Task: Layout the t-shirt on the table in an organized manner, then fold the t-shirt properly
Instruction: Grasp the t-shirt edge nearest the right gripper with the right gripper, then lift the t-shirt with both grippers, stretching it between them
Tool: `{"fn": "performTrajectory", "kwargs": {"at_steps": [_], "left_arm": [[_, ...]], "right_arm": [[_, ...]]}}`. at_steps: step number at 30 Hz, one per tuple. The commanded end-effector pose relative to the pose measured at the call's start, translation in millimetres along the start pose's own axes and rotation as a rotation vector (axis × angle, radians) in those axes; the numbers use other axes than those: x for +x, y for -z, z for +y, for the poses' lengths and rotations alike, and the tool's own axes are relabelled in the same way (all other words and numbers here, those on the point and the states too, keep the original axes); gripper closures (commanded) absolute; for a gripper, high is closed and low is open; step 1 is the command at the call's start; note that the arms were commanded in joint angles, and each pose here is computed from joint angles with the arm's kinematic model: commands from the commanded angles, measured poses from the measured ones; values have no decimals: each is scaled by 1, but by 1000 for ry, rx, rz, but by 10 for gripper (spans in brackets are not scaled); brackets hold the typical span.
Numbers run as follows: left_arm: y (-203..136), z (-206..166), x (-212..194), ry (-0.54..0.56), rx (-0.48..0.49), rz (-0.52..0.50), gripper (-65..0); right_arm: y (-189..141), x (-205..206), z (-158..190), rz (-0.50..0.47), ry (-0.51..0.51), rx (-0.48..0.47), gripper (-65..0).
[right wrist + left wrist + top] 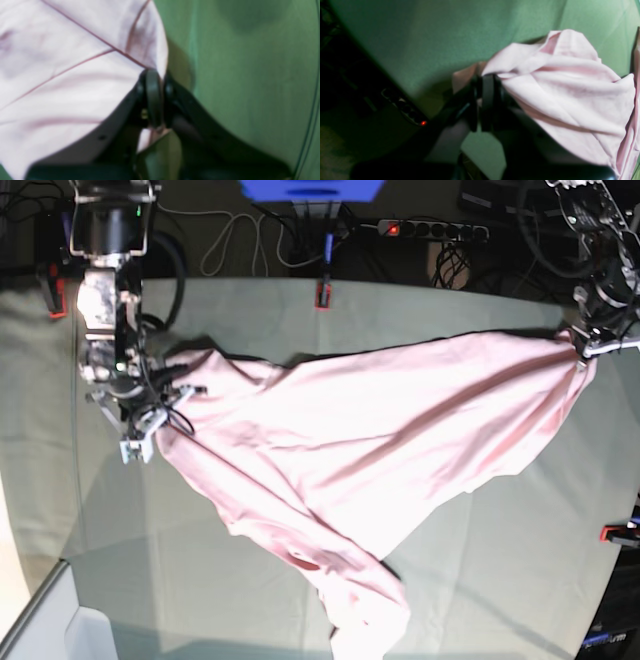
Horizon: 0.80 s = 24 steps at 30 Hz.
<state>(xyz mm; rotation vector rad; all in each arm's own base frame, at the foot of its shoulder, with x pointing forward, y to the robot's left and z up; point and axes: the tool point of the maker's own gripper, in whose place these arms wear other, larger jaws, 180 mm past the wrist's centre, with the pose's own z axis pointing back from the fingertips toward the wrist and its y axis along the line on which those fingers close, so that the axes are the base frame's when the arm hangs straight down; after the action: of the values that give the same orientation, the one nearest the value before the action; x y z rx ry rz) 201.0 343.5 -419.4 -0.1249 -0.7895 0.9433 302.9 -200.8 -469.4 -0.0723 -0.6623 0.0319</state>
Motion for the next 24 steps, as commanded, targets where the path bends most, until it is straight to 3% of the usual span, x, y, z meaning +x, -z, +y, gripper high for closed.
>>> {"fn": "performTrajectory", "kwargs": {"at_steps": [1, 8, 11, 20, 24], "left_arm": [[-4, -3, 16, 15, -11, -43, -1], [-6, 1, 33, 48, -1, -64, -1], [-5, 1, 42, 63, 3, -82, -1], [22, 7, 22, -20, 14, -4, -7], [24, 6, 21, -29, 12, -1, -90]], "right_arm": [[-8, 13, -6, -50, -9, -15, 0], [-91, 38, -27, -238, -88, -88, 0], [-116, 28, -44, -248, -93, -139, 0], [-112, -3, -42, -175, -62, -134, 0], [-112, -2, -41, -178, -57, -133, 0]]}}
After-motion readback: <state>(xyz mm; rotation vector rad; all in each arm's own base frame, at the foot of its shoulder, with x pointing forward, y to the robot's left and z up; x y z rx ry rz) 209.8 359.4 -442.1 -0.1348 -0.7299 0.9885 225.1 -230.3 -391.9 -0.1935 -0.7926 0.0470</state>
